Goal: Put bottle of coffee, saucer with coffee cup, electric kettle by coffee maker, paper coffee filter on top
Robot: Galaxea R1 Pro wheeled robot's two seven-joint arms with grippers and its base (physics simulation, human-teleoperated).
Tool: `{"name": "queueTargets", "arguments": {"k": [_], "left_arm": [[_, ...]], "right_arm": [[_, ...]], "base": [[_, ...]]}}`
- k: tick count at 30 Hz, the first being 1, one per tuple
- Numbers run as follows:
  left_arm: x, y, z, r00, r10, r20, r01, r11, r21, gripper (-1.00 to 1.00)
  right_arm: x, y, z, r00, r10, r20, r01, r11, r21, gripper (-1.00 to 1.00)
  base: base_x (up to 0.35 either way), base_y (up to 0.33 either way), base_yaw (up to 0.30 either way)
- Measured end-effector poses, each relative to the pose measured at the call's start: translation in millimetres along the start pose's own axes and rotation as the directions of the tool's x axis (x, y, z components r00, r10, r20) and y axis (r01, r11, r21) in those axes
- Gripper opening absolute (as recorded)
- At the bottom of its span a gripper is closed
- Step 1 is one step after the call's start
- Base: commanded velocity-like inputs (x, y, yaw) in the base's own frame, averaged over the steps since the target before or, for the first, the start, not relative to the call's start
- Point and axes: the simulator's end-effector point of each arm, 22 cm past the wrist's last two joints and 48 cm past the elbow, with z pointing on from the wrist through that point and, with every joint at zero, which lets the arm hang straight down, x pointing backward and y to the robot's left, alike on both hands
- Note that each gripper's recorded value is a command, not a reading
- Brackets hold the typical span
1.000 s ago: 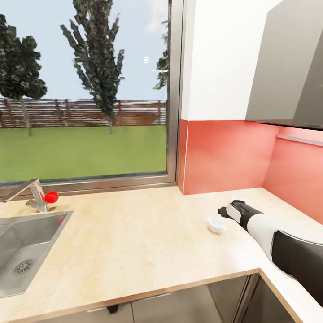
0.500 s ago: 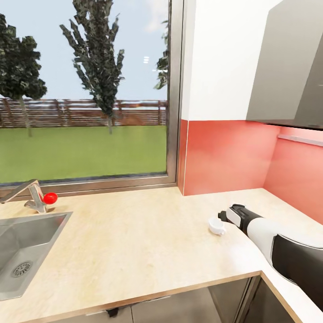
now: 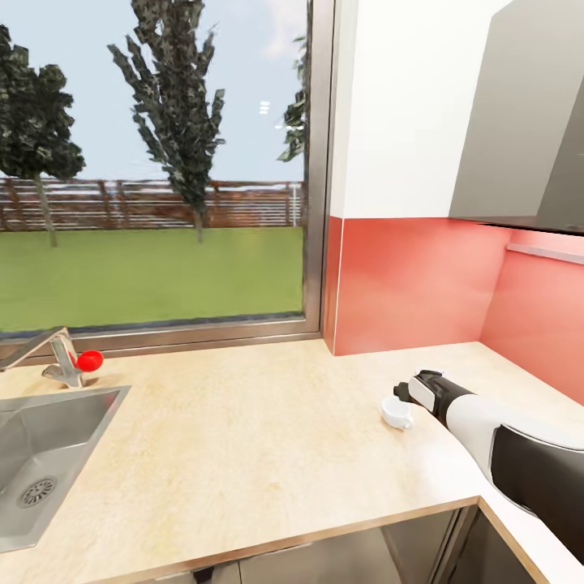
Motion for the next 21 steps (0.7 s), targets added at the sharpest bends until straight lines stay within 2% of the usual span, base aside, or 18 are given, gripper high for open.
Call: {"name": "queueTargets", "arguments": {"k": [21], "left_arm": [[0,0,0.0,1.000,0.000,0.000,0.000,1.000,0.000,1.00]], "right_arm": [[15,-8,5.2,1.000,-0.002,-0.021,0.002,1.000,0.013,1.00]], "base": [[0.024,0.001,0.000]]}}
